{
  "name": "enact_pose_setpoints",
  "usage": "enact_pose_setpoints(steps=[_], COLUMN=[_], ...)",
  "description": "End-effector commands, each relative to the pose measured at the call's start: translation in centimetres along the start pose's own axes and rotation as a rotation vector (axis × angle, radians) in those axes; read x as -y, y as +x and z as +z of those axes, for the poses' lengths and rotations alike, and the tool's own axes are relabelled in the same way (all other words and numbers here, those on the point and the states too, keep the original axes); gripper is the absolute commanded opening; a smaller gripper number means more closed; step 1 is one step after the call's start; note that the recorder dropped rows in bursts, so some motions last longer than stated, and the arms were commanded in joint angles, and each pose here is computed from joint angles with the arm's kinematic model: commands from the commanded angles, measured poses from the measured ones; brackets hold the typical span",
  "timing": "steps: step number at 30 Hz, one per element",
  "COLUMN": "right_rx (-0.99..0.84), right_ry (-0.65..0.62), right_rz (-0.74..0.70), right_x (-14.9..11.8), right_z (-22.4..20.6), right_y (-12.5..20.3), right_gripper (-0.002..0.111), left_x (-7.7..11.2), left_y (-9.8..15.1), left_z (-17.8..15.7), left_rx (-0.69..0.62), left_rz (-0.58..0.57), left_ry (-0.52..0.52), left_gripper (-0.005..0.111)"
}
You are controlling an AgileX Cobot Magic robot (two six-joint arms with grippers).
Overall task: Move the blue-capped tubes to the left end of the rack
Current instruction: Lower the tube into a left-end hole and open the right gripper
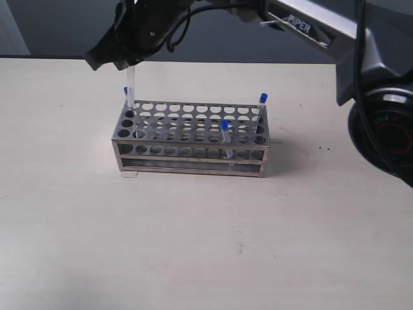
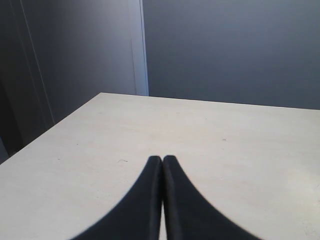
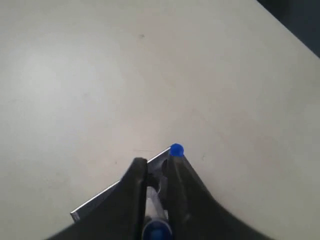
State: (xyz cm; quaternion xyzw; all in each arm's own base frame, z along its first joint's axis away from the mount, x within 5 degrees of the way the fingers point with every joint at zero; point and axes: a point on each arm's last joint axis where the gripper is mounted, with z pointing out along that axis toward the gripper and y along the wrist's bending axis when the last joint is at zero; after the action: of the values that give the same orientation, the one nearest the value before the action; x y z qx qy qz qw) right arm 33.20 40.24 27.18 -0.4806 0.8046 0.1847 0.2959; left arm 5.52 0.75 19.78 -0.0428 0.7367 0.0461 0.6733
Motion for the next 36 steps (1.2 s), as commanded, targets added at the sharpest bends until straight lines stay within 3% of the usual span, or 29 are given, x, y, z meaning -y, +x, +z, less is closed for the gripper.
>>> enact_pose_setpoints(steps=[1, 15, 33, 36], right_rx=[-0.018, -0.048, 0.018, 0.010], right_ry=[0.016, -0.012, -0.075, -0.083], right_rz=[0.006, 0.043, 0.114, 0.119], right_x=[0.4, 0.5, 0.0, -0.1], right_z=[1.2, 4.5, 4.6, 4.6], right_y=[0.5, 2.0, 1.4, 1.4], right_gripper=[-0.001, -0.001, -0.001, 0.008], left_x=[0.0, 0.0, 0.0, 0.0], left_y=[0.1, 0.1, 0.1, 0.1], left_z=[0.0, 0.0, 0.0, 0.0], left_rx=[-0.004, -0.004, -0.004, -0.004], left_rz=[-0.007, -0.007, -0.007, -0.007], left_ry=[0.007, 0.007, 0.007, 0.007], left_gripper=[0.000, 0.000, 0.000, 0.000])
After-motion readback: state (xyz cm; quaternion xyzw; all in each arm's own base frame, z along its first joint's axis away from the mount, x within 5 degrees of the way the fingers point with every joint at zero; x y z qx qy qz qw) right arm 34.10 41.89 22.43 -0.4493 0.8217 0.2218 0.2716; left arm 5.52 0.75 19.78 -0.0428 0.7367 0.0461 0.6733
